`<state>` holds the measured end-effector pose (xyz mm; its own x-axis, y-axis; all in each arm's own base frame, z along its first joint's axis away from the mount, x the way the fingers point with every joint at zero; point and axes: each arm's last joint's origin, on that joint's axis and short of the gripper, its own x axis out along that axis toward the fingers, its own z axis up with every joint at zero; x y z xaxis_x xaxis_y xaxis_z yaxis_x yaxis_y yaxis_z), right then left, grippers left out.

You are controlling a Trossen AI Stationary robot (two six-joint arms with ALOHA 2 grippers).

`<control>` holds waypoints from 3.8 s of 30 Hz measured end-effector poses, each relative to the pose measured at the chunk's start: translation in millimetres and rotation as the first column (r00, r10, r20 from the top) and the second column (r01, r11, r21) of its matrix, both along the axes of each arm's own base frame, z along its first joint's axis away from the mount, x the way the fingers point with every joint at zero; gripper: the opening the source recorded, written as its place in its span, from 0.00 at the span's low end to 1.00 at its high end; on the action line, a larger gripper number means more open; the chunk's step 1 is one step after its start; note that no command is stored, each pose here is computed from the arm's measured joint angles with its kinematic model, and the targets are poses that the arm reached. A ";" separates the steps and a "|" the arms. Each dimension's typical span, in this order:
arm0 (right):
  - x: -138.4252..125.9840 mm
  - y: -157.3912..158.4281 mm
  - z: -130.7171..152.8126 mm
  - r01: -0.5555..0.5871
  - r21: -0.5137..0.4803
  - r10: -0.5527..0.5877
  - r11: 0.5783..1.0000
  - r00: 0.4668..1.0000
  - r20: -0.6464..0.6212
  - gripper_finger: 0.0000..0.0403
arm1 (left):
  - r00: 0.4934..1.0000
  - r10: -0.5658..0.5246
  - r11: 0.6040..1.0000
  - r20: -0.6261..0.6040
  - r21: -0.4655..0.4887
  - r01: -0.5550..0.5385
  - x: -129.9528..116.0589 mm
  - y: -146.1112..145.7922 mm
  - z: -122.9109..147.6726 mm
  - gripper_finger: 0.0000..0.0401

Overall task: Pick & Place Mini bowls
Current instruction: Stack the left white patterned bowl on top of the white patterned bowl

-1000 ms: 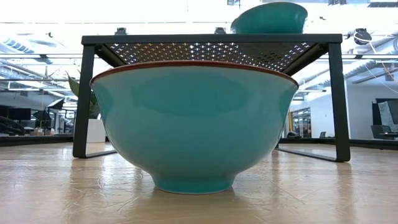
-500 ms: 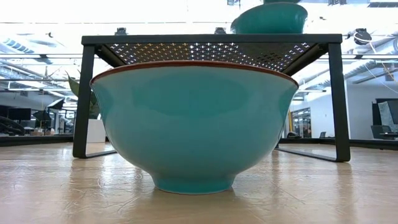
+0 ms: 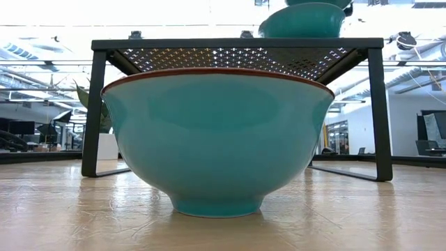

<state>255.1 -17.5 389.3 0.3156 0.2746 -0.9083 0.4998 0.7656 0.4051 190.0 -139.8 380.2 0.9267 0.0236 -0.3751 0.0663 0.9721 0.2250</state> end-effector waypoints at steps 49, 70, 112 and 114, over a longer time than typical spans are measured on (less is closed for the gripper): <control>44.9 -5.6 -37.6 -0.077 -0.010 0.076 0.997 0.995 -0.072 0.08 | 1.000 0.000 1.000 0.000 0.000 0.000 -0.1 0.1 0.1 0.28; 43.3 -13.6 -36.7 -0.029 -0.025 0.026 0.999 0.997 -0.077 0.33 | 1.000 0.000 1.000 0.000 0.000 0.000 -0.1 0.1 0.1 0.28; -57.1 39.1 -90.4 0.233 -0.548 0.447 0.803 0.373 0.813 0.09 | 1.000 0.000 1.000 0.000 0.000 0.000 -0.1 0.1 0.1 0.28; -56.8 40.7 -95.7 0.219 -0.562 0.463 0.798 0.376 0.803 0.03 | 1.000 0.000 1.000 0.000 0.000 0.000 -0.1 0.0 0.1 0.28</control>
